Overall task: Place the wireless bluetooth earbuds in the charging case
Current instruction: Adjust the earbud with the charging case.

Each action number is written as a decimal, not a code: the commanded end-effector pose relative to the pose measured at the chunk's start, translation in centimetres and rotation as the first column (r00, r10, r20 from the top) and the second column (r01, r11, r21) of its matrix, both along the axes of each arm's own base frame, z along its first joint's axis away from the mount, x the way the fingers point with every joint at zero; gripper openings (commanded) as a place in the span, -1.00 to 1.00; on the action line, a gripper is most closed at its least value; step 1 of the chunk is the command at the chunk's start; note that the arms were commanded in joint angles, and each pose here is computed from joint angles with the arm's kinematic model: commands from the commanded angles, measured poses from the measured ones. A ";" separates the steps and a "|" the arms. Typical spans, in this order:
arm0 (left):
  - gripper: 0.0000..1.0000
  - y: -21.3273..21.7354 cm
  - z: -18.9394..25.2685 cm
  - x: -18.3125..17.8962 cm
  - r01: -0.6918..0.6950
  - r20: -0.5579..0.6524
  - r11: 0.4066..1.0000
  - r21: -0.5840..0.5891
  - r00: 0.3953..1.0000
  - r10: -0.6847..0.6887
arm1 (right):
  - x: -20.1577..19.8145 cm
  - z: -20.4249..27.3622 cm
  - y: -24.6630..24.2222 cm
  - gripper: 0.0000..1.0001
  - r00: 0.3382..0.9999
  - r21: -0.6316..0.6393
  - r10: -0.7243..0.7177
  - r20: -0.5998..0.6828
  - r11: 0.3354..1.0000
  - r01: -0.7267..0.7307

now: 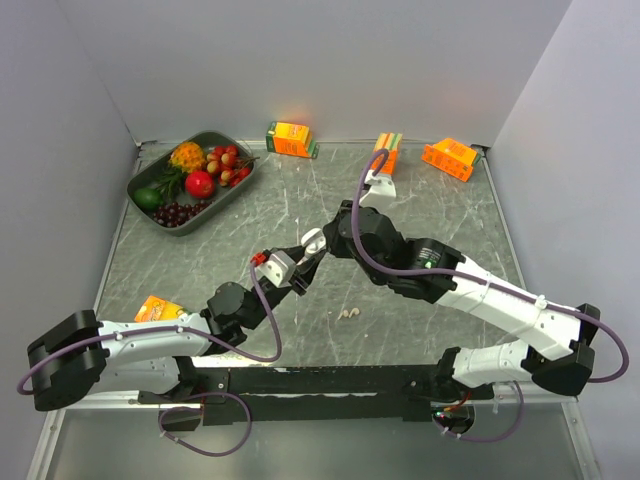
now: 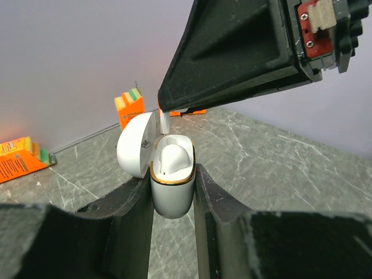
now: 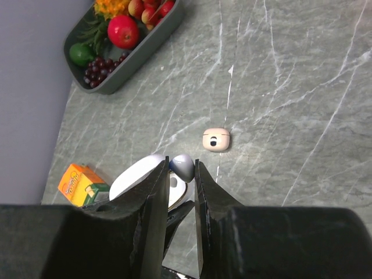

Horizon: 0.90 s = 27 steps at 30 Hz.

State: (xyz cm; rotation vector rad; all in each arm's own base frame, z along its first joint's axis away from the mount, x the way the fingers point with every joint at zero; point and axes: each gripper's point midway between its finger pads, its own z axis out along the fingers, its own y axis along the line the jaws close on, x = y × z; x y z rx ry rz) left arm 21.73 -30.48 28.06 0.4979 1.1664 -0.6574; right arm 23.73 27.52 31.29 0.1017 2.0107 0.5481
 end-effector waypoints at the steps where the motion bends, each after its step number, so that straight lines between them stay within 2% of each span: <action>1: -0.97 -0.1 2.8 -0.3 0.009 0.018 0.997 -0.080 1.000 -0.007 | 0.2 0.3 0.5 -1.00 1.000 0.000 0.005 0.030 1.000 -0.005; 27: -0.97 0.3 3.1 0.2 -0.023 -0.016 0.995 -0.092 1.000 0.022 | -0.2 -0.4 0.0 -1.00 0.999 -0.035 -0.013 0.043 0.999 0.014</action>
